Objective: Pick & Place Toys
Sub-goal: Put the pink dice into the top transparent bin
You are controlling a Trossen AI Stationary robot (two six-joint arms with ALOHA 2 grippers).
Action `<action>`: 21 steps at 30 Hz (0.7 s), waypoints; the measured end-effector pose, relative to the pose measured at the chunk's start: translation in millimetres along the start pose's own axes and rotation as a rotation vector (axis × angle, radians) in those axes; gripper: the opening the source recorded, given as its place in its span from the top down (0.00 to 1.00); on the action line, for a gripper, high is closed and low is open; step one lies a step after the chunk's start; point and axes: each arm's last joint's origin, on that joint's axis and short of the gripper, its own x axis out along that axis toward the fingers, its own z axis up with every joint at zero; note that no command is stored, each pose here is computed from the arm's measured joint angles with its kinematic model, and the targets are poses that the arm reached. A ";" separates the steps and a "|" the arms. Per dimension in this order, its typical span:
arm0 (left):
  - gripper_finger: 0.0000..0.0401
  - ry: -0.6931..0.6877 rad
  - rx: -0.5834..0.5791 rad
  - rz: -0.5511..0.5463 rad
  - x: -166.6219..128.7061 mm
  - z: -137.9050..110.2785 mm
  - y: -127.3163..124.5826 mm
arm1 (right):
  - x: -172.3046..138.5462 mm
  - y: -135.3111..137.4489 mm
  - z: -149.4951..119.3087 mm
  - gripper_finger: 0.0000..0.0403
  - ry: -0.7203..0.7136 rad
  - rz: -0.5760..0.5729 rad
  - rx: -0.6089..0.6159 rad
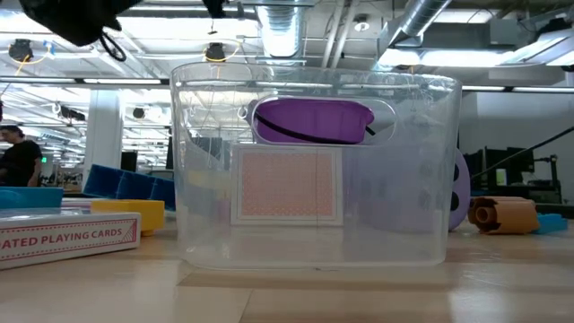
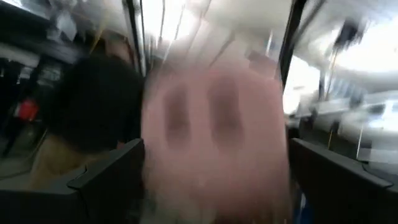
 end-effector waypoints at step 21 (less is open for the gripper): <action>0.10 0.149 0.230 0.057 -11.2 21.1 8.0 | -81.9 -39.2 -51.1 0.15 0.439 0.088 0.406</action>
